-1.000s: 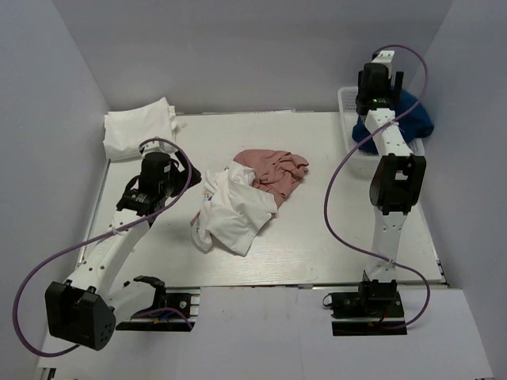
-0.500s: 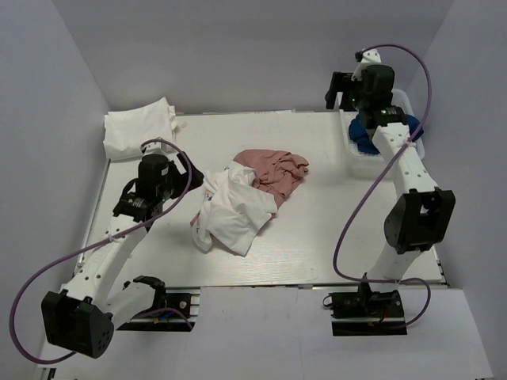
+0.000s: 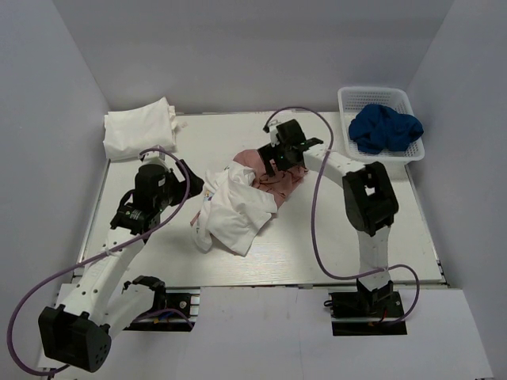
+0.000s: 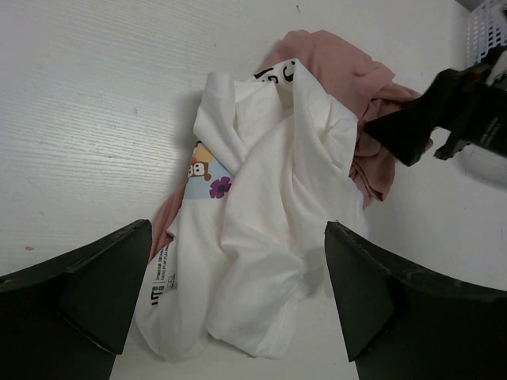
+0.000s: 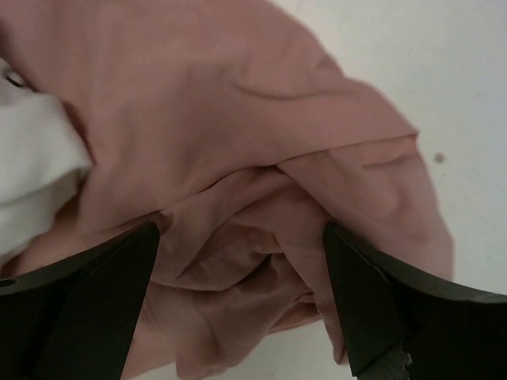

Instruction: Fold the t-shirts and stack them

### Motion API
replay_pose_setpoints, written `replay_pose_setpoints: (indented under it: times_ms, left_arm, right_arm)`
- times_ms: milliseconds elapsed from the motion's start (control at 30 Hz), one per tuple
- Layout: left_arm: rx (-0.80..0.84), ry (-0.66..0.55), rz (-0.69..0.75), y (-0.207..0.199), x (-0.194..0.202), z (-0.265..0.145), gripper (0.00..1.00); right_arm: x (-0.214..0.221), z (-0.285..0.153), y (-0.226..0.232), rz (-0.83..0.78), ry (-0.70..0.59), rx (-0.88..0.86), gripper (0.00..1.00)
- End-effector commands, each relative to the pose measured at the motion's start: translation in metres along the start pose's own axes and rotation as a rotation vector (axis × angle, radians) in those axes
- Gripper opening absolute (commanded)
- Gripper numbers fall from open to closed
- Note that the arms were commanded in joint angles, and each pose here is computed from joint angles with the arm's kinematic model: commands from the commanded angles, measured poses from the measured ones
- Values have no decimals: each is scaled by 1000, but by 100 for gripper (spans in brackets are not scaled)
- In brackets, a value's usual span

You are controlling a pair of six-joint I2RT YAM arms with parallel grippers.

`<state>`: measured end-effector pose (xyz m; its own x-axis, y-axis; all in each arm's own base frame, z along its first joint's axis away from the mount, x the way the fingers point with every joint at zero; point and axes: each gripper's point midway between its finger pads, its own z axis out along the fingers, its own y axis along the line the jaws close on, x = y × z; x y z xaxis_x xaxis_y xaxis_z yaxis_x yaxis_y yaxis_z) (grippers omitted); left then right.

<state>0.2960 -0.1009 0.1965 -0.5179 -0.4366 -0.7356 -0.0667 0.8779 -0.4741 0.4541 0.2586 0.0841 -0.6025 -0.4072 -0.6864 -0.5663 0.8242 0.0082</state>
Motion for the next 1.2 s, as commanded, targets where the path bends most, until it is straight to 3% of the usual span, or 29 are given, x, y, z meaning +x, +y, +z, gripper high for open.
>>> replay_pose_setpoints:
  times_ms: [0, 300, 367, 433, 467, 533, 600, 667, 700, 800, 833, 900, 933, 1000, 1033, 1167]
  left_arm:
    - [-1, 28, 13, 1, 7, 4, 100]
    - [-41, 13, 5, 6, 3, 6, 100]
    - [-50, 7, 5, 8, 2, 6, 100]
    - [-50, 7, 5, 8, 2, 6, 100]
    - [-64, 8, 6, 11, 3, 5, 100]
    - [-64, 8, -3, 11, 3, 6, 100]
    - [-64, 8, -3, 11, 3, 6, 100]
    - [-64, 8, -3, 11, 3, 6, 100]
    - [-59, 0, -4, 9, 1, 4, 100]
    - [-68, -6, -4, 11, 0, 4, 100]
    - [-62, -13, -4, 10, -2, 2, 100]
    - [-68, -6, -4, 11, 0, 1, 100]
    - [-68, -6, -4, 11, 0, 1, 100]
    - [-67, -6, -13, 11, 0, 1, 100]
    - [-67, -6, -13, 11, 0, 1, 100]
    - [-75, -11, -13, 11, -2, 0, 100]
  right_arm:
    - [8, 7, -19, -55, 46, 118, 90]
    - [69, 44, -12, -82, 207, 168, 90]
    - [83, 52, -7, -86, 249, 162, 86]
    - [87, 55, 1, -85, 265, 125, 71]
    - [95, 58, 5, -80, 283, 98, 54]
    - [95, 59, 10, -67, 280, 69, 39]
    - [92, 59, 18, -64, 265, 26, 12]
    - [78, 53, 19, -73, 232, 15, 0]
    - [71, 51, 19, -75, 216, 18, 0]
    - [28, 24, 15, -93, 115, 51, 0]
    - [-9, -3, 15, -97, 9, 60, 0]
    - [-41, -29, 15, -113, -87, 77, 0]
    - [-83, -69, 17, -116, -230, 90, 0]
    - [-110, -100, 12, -112, -329, 115, 0]
    - [-143, -144, 13, -107, -465, 130, 0]
    - [-188, -221, 5, -94, -706, 183, 0]
